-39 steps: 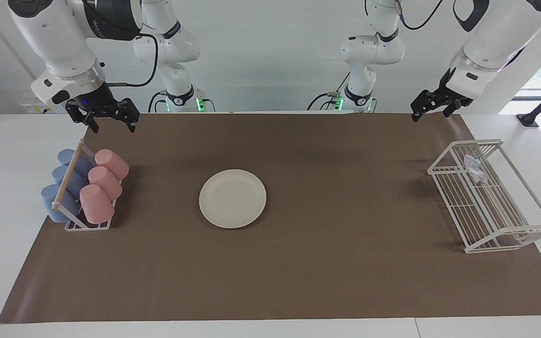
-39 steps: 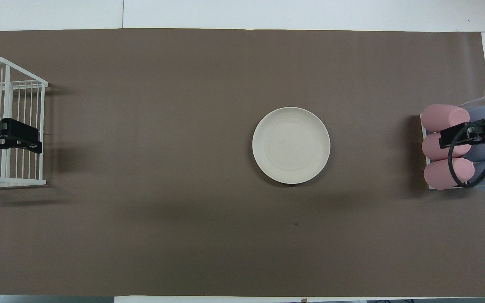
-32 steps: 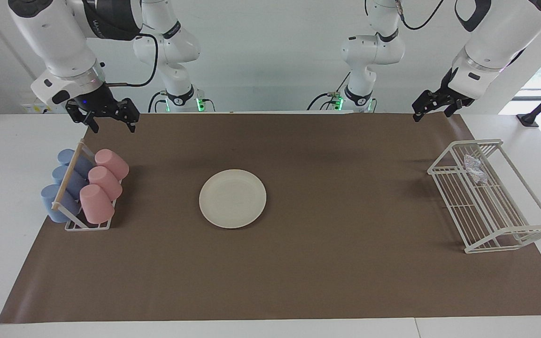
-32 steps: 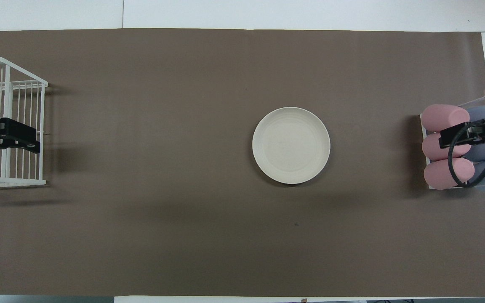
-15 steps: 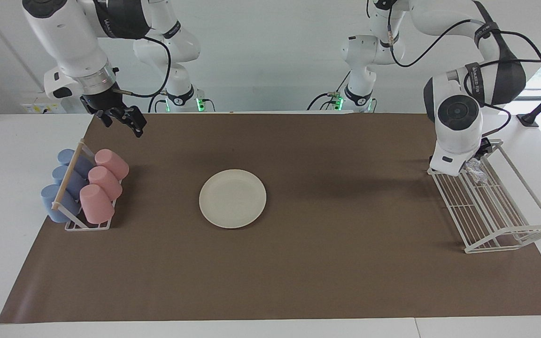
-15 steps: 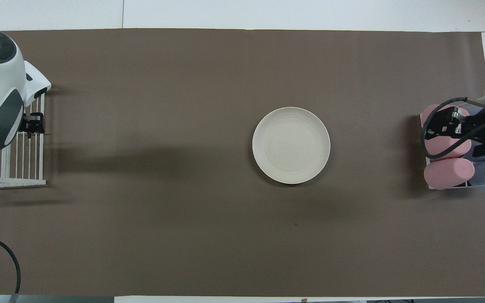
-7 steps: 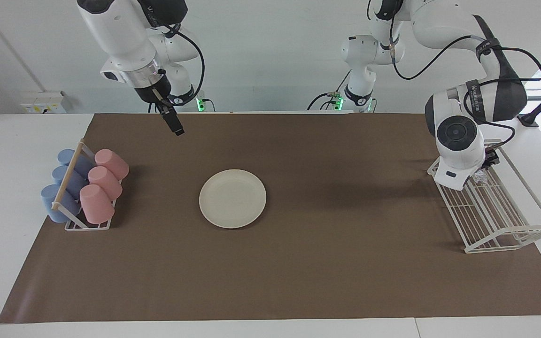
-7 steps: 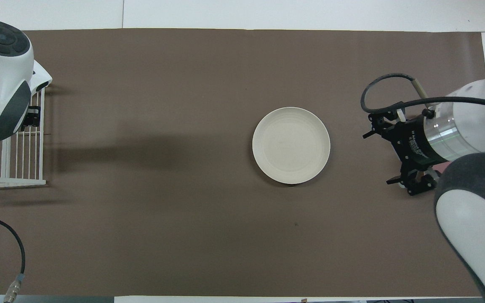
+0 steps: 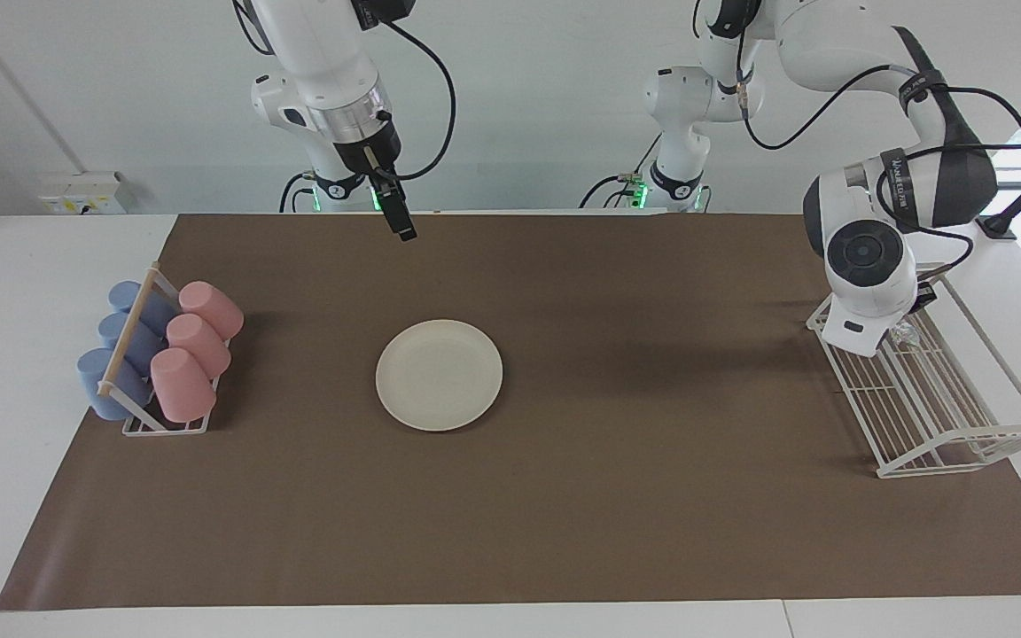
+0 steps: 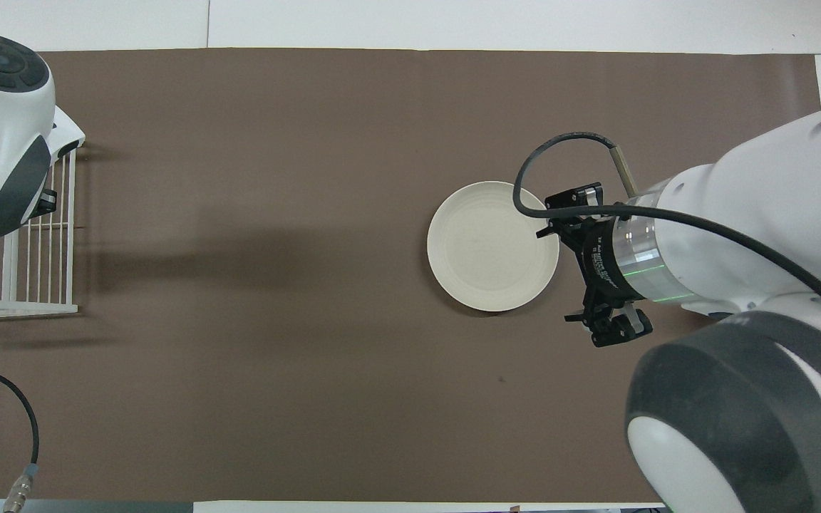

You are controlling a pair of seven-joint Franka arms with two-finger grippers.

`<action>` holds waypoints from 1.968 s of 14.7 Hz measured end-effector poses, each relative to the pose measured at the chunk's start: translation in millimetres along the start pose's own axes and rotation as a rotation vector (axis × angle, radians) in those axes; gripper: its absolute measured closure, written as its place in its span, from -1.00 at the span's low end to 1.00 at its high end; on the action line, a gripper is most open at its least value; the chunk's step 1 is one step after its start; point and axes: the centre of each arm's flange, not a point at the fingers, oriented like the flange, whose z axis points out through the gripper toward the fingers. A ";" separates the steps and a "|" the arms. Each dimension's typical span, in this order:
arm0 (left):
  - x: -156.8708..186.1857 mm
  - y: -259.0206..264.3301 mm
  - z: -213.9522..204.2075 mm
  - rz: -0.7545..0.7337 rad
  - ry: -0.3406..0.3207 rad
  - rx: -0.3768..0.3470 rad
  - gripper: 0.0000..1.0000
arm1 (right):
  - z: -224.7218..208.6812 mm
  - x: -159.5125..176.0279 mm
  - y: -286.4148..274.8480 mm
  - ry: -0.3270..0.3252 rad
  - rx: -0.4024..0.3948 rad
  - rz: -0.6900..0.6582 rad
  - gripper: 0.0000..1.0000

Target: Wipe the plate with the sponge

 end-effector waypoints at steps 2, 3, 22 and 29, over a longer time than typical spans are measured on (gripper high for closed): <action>0.1 -0.9 -0.4 -0.002 0.000 0.000 0.90 | 0.5 -17.3 -2.4 -0.006 0.042 0.047 -1.00; 0.4 -3.3 -3.2 -0.009 0.004 -0.005 0.90 | 2.1 -25.7 -3.8 -0.012 0.058 0.075 -1.00; -106.4 -35.3 -77.9 -0.061 -0.238 -1.386 0.90 | 46.2 -186.4 -46.9 0.008 0.063 0.310 -1.00; -172.1 28.1 -39.4 -0.046 -0.203 -1.799 0.90 | 54.9 -245.4 -43.1 -0.080 0.141 0.347 -1.00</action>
